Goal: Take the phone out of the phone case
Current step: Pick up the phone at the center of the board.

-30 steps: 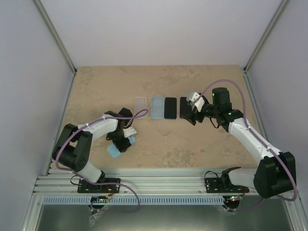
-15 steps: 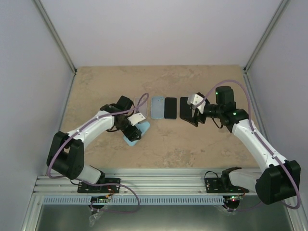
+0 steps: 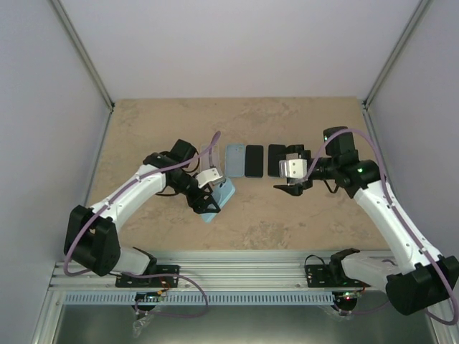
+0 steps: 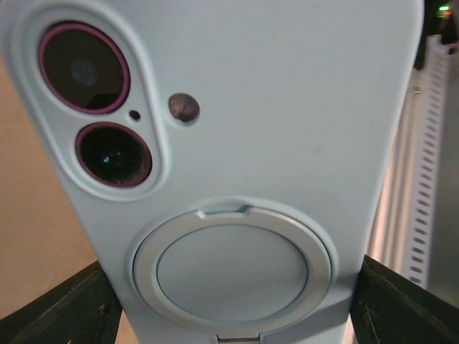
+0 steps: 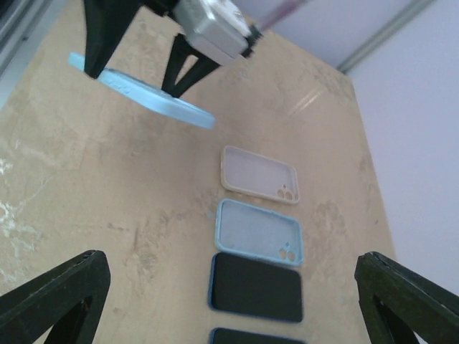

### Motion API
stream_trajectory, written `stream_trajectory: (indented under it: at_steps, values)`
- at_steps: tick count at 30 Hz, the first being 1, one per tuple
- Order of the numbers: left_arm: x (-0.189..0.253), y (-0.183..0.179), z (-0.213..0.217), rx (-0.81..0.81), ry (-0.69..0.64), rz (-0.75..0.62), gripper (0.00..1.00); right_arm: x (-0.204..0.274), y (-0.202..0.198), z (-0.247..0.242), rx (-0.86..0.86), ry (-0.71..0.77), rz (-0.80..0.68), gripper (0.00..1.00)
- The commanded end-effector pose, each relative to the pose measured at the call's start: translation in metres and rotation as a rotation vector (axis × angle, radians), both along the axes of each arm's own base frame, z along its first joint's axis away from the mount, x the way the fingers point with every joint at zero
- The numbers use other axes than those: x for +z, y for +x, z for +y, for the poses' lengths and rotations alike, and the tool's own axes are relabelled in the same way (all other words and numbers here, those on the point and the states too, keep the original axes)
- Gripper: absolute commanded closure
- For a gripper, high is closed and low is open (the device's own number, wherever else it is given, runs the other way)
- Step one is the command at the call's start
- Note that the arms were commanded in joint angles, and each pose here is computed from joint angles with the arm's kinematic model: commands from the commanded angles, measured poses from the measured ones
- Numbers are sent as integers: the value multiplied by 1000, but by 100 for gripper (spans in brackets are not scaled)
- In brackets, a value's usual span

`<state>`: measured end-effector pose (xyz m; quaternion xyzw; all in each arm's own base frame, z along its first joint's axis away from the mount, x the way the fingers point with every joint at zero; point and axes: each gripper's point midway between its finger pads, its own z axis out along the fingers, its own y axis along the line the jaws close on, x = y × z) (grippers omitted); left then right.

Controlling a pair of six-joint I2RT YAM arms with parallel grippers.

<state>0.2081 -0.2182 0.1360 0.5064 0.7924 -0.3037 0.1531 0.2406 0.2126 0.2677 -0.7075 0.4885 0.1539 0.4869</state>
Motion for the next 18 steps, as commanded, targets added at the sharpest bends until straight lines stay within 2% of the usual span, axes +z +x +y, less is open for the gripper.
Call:
stream_trajectory:
  at_steps: [1,5,9,14,18]
  values:
    - [41,-26,-20,-145,-172,16,65,11,-22,7,141,-41,-222,9]
    - [49,-40,-26,-203,-198,32,65,11,-41,19,230,-71,-354,17]
    - [52,-51,-32,-241,-206,41,66,-3,-60,32,310,-123,-418,23]
    - [55,-60,-37,-277,-204,52,66,-13,-75,47,375,-150,-439,29]
    - [55,-66,-43,-303,-196,52,66,-20,-82,57,418,-167,-432,30]
